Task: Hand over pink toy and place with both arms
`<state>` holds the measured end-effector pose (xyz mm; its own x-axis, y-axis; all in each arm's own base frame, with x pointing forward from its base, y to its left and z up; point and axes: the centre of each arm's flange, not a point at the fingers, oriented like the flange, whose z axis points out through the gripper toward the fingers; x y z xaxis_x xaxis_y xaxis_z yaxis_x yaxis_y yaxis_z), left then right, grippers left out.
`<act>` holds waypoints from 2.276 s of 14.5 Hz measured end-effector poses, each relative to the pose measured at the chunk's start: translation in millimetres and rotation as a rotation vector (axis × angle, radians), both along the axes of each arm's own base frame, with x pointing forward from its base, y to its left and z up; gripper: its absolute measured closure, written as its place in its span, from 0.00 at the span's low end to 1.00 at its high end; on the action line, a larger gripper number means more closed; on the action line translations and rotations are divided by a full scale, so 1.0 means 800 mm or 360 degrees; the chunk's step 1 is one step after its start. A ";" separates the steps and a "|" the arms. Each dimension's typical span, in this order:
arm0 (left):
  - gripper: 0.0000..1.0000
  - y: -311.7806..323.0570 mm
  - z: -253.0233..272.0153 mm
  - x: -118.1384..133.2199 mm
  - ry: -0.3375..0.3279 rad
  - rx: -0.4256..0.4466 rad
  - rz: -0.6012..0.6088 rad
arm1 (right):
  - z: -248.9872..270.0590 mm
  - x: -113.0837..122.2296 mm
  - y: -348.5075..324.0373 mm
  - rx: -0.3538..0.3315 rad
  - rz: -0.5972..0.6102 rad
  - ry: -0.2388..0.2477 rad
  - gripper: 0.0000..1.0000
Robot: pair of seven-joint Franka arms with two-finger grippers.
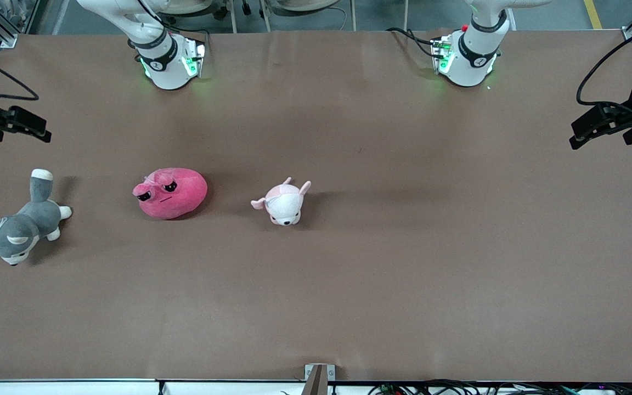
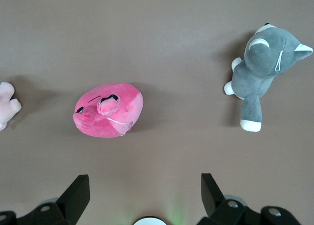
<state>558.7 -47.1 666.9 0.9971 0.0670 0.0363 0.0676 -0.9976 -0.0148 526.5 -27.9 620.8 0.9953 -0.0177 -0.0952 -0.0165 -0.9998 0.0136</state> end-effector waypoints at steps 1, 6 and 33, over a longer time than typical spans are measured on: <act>0.00 0.001 0.000 0.000 -0.0001 0.0000 0.0002 | 0.005 -0.006 0.003 0.0000 0.0008 -0.0012 0.00; 0.00 0.000 0.001 0.000 -0.0002 0.0000 0.0000 | 0.026 -0.024 0.003 0.0001 0.0006 -0.0063 0.00; 0.00 -0.002 0.001 0.000 0.0001 -0.0024 -0.0095 | 0.042 -0.038 0.002 0.0019 0.0000 -0.0101 0.00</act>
